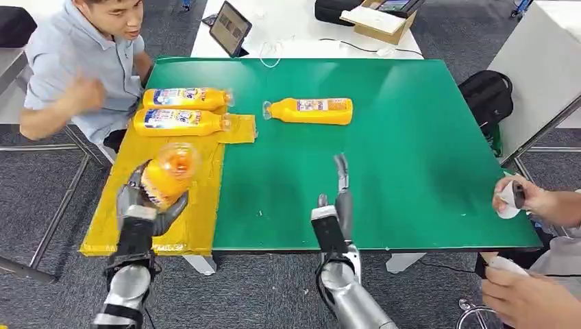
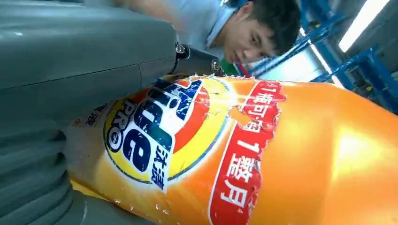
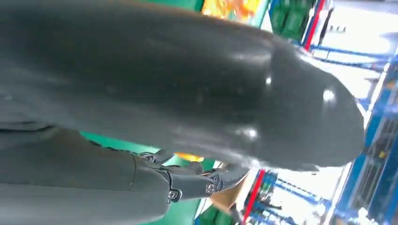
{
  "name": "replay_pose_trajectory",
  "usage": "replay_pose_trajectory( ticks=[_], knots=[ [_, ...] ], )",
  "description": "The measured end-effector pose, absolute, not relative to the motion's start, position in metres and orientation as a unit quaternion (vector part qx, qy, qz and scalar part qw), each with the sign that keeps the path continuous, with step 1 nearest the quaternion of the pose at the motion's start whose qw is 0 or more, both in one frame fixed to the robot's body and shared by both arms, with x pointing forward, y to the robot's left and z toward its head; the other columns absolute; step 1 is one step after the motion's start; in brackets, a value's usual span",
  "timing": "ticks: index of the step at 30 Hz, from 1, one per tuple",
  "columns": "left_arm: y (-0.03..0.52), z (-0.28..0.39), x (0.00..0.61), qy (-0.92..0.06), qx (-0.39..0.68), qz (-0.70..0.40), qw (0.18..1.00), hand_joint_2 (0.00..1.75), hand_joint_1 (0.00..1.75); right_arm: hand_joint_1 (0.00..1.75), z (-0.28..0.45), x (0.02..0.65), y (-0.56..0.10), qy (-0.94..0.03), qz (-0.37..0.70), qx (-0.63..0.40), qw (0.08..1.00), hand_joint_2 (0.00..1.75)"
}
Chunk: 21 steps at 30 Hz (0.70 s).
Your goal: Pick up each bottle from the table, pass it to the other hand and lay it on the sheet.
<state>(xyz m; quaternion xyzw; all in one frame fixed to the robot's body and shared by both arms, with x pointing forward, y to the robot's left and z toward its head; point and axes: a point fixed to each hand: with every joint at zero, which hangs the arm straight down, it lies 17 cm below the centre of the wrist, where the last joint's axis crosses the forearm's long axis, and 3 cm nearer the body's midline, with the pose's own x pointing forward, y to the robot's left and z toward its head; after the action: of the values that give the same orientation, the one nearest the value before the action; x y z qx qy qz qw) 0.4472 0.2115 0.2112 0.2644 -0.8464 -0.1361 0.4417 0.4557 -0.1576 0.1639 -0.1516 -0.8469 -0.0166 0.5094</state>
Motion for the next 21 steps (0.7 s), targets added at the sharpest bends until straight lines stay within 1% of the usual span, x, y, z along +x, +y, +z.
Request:
replay_pose_trajectory(
  ticks=[3,7,11,16,19,20,21],
  knots=[
    [0.193,0.191,0.475,-0.804,0.323,-0.251,0.431,1.75,1.75,0.0,0.162,0.458,-0.144,-0.846,-0.02,-0.115,0.52,0.0],
    [0.167,0.154,0.507,-0.751,0.341,-0.382,0.417,1.75,1.75,0.0,0.166,0.455,-0.116,-0.848,-0.019,-0.064,0.526,0.0],
    [0.156,0.117,0.531,-0.691,0.338,-0.47,0.433,1.75,1.75,0.0,0.173,0.45,-0.086,-0.852,-0.007,-0.019,0.523,0.0],
    [0.158,0.068,0.545,-0.6,0.322,-0.573,0.456,1.75,1.75,0.0,0.176,0.445,-0.069,-0.852,0.0,0.001,0.523,0.0],
    [0.165,0.05,0.546,-0.567,0.312,-0.604,0.465,1.75,1.75,0.0,0.173,0.444,-0.067,-0.85,0.003,0.004,0.526,0.0],
    [0.166,0.049,0.548,-0.563,0.312,-0.608,0.465,1.75,1.64,0.0,0.172,0.444,-0.067,-0.85,0.003,0.004,0.527,0.0],
    [0.168,0.048,0.549,-0.559,0.312,-0.611,0.466,1.75,0.51,0.0,0.171,0.444,-0.067,-0.849,0.003,0.004,0.528,0.0]
  ],
)
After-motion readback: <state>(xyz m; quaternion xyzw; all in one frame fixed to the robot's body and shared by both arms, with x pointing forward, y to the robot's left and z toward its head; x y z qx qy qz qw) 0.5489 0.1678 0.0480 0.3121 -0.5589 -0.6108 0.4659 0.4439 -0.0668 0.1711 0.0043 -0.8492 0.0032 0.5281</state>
